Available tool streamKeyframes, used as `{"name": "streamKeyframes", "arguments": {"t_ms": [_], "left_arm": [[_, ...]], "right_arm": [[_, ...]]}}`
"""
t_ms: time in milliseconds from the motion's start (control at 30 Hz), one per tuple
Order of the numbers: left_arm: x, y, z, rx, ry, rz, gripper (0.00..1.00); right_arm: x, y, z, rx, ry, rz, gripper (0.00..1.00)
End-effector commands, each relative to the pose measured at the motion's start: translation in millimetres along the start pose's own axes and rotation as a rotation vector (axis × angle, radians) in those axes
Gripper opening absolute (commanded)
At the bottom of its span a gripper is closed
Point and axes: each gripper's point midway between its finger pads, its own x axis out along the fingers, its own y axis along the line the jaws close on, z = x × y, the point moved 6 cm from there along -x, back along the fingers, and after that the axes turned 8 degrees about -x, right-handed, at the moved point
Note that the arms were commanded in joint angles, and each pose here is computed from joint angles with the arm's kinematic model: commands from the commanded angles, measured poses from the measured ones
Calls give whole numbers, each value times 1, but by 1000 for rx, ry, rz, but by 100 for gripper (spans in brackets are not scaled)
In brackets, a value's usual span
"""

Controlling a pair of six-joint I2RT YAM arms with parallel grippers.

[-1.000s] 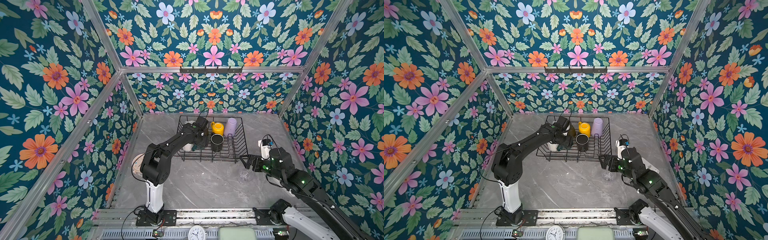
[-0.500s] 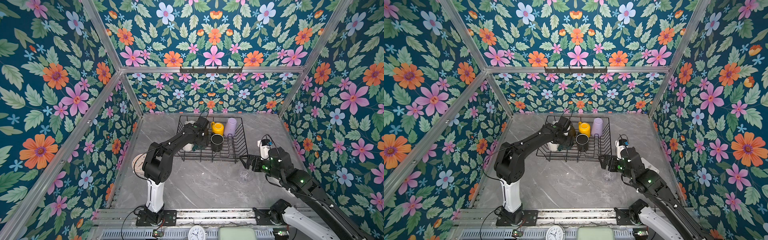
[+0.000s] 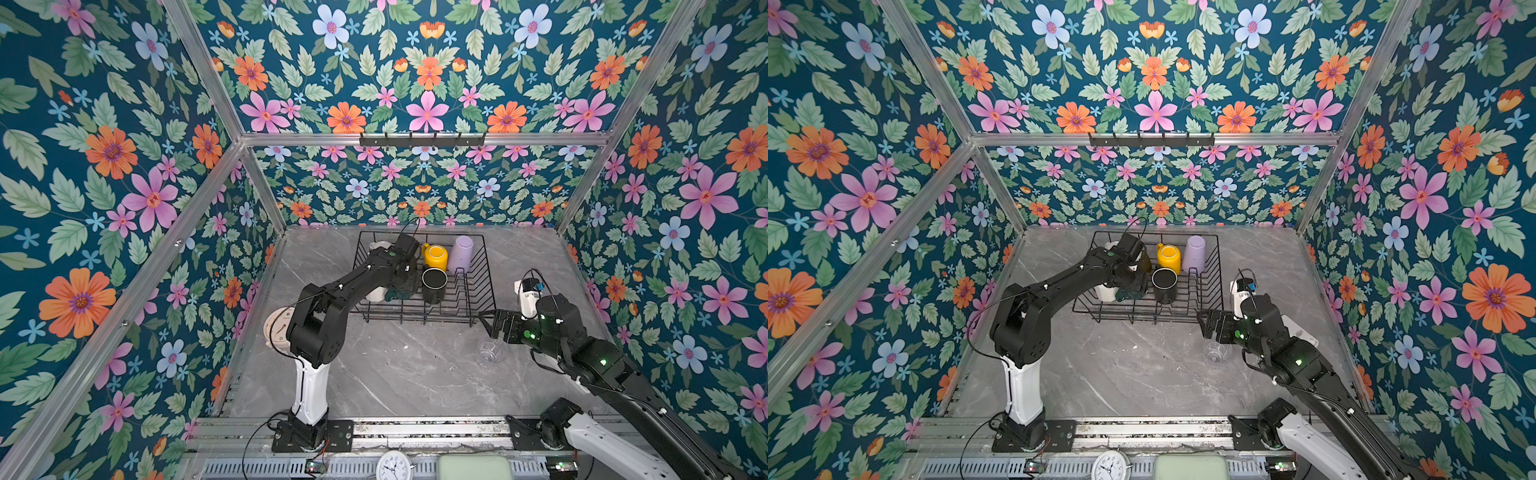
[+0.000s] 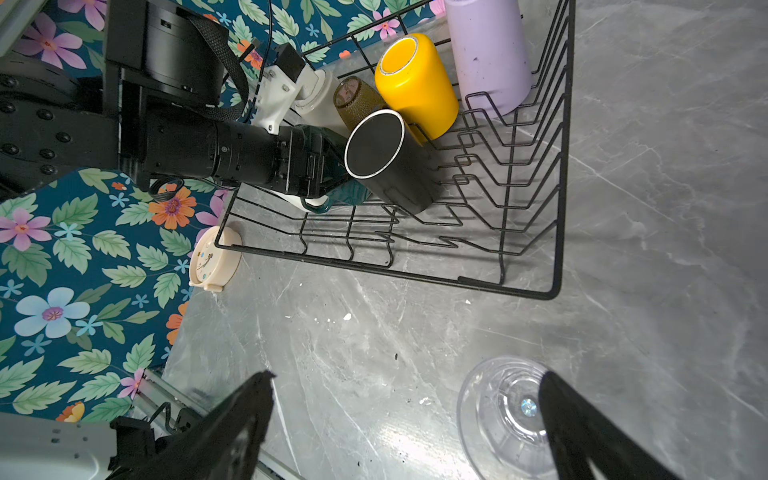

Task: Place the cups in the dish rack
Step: 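Lower the green mug upside down into the rack beside the black mug, then open the left gripper and lift it off the green mug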

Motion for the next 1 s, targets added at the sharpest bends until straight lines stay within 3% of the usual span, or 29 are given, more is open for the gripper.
{"name": "streamKeyframes", "arguments": {"t_ms": [0, 333, 500, 767, 967], "left_arm": [[-1, 2, 0, -4, 0, 15, 86], [-11, 1, 5, -19, -32, 3, 92], [-32, 1, 13, -43, -108, -20, 93], [-93, 11, 27, -102, -308, -34, 93], [-157, 14, 25, -129, -452, -145, 91]], "right_arm": [[-1, 1, 2, -13, -6, 4, 99], [-2, 1, 2, -12, -9, 3, 99], [-2, 0, 1, -13, -6, -2, 99], [-5, -1, 3, -15, -14, -18, 99], [-2, -8, 0, -5, 4, -79, 99]]}}
